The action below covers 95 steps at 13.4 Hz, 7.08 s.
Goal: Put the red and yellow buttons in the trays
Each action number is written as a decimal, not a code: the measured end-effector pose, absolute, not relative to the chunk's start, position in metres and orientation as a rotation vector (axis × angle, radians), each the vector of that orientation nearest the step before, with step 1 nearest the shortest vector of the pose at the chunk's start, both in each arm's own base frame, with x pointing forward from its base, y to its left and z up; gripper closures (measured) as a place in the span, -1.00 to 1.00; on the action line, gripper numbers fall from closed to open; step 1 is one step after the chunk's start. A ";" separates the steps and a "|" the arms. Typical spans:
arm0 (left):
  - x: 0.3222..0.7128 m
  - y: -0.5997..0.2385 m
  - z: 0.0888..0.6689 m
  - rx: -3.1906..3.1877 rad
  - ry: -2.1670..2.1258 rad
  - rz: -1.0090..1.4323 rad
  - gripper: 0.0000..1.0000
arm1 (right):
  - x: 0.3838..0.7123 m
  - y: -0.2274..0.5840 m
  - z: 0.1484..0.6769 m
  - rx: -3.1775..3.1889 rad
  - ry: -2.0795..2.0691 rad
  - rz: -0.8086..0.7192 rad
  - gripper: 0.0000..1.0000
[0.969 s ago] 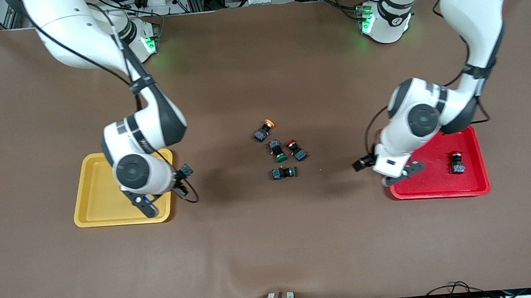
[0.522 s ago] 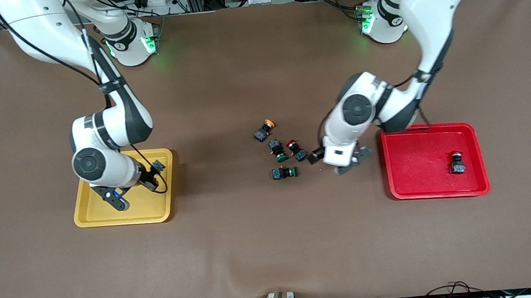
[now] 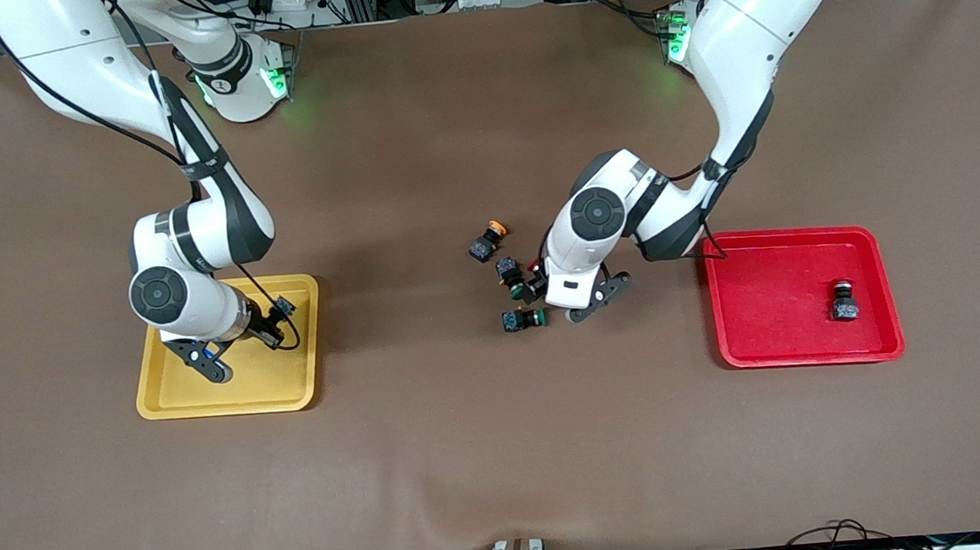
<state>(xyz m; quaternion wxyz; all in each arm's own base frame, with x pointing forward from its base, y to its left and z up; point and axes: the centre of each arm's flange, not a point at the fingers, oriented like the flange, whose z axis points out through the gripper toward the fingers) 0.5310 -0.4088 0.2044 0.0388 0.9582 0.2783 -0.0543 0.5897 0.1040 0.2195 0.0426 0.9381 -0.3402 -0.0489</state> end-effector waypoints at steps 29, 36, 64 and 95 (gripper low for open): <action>0.597 -0.292 0.237 3.144 0.606 -0.108 0.12 | 0.530 0.357 0.297 2.943 -1.135 -0.346 -1.00; 0.637 -0.121 0.260 3.207 0.270 -0.176 0.12 | 0.471 0.454 0.260 3.022 -1.157 -0.310 -1.00; 0.626 -0.032 0.440 3.250 0.010 0.141 -1.00 | 0.540 0.399 0.308 2.934 -0.991 -0.388 0.22; 0.597 -0.021 0.605 3.120 -0.063 0.160 -1.00 | 0.623 0.010 0.229 3.182 0.019 -0.311 -1.00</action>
